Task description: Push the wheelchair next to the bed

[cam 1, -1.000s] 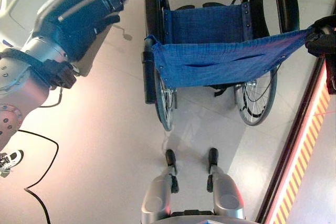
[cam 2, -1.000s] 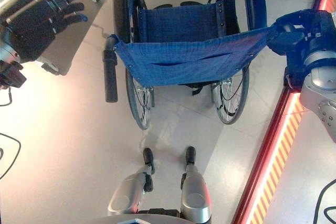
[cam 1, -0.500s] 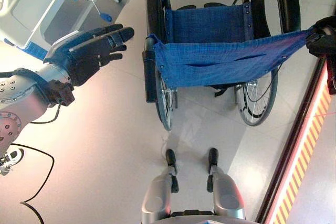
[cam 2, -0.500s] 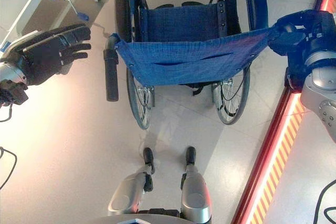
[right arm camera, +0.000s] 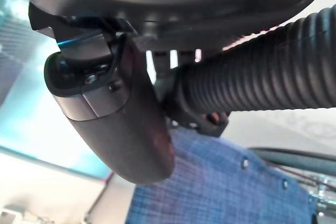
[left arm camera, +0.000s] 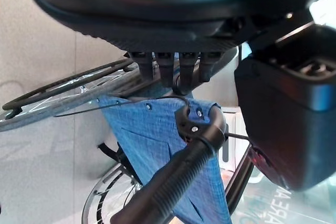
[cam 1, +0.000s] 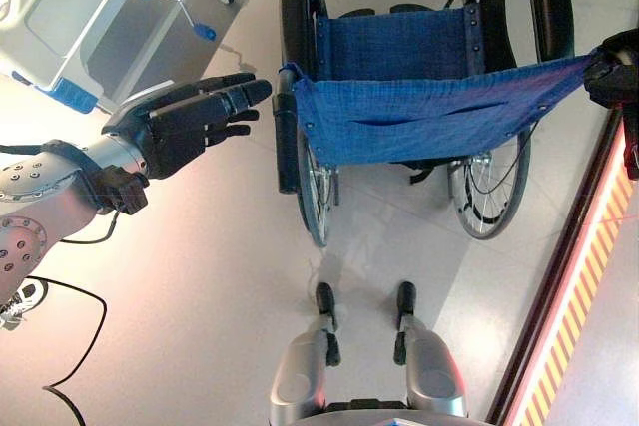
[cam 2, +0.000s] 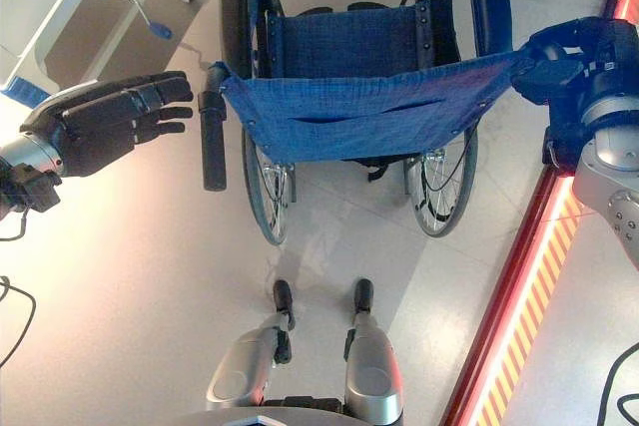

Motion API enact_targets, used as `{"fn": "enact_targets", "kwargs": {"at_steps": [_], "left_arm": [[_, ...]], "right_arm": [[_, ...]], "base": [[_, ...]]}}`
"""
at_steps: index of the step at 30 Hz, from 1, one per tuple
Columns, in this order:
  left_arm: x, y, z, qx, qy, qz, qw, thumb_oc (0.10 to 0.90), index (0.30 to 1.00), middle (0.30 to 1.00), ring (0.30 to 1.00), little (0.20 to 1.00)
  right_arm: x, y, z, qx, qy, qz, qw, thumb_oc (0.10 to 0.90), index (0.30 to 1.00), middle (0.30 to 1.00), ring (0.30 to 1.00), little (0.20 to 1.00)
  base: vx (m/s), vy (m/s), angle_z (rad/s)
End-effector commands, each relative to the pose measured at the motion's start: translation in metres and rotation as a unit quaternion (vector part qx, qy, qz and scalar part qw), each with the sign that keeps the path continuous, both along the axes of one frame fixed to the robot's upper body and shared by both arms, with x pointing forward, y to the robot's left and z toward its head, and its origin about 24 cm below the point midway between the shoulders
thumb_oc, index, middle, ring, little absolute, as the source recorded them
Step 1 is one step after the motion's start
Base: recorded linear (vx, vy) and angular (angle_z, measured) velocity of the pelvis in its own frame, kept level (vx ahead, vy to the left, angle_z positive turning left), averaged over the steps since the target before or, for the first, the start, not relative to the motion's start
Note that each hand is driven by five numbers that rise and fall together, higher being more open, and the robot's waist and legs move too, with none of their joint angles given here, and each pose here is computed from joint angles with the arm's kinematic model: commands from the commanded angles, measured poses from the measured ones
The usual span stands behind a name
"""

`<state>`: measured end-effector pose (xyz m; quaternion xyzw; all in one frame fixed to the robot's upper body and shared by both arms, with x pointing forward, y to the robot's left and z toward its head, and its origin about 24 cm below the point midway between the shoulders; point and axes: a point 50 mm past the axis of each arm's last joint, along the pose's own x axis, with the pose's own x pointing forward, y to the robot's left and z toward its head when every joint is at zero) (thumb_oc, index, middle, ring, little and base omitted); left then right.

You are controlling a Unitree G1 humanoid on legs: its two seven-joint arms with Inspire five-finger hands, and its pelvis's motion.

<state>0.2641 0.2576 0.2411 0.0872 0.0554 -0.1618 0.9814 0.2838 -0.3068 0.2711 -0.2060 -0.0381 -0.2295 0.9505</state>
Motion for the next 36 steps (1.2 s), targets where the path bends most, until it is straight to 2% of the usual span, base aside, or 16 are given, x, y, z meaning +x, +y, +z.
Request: {"fn": "enact_targets", "kwargs": {"at_steps": [1, 7, 17, 25, 29, 36], "left_arm": [[-0.006, -0.005, 0.034, 0.014, -0.062, -0.018, 0.998, 0.800, 0.900, 0.900, 0.900, 0.900], [-0.007, -0.008, 0.027, 0.015, -0.034, -0.035, 0.999, 0.800, 0.900, 0.900, 0.900, 0.900], [-0.009, -0.026, 0.023, 0.002, -0.003, -0.102, 0.995, 0.800, 0.900, 0.900, 0.900, 0.900], [-0.015, -0.058, 0.040, -0.051, -0.073, -0.178, 0.980, 0.800, 0.900, 0.900, 0.900, 0.900], [-0.014, -0.069, 0.047, -0.091, -0.091, -0.160, 0.979, 0.800, 0.900, 0.900, 0.900, 0.900], [-0.001, -0.066, 0.043, -0.089, -0.075, -0.086, 0.990, 0.800, 0.900, 0.900, 0.900, 0.900]], "right_arm": [[0.001, 0.039, 0.012, 0.060, -0.043, 0.132, 0.989, 0.400, 0.300, 0.300, 0.300, 0.300], [0.000, 0.039, 0.013, 0.061, -0.043, 0.133, 0.988, 0.400, 0.300, 0.300, 0.300, 0.300], [0.003, 0.040, 0.013, 0.058, -0.037, 0.136, 0.988, 0.400, 0.300, 0.300, 0.300, 0.300], [0.004, 0.044, 0.009, 0.063, -0.032, 0.143, 0.987, 0.400, 0.300, 0.300, 0.300, 0.300], [0.007, 0.048, 0.004, 0.061, -0.030, 0.144, 0.987, 0.400, 0.300, 0.300, 0.300, 0.300], [0.014, 0.050, 0.006, 0.060, -0.029, 0.141, 0.988, 0.400, 0.300, 0.300, 0.300, 0.300]], "base": [[-0.01, 0.012, 0.06], [0.00, 0.000, 0.00], [0.00, 0.000, 0.00], [0.00, 0.000, 0.00], [0.00, 0.016, 0.00], [0.00, 0.018, -0.09]]}}
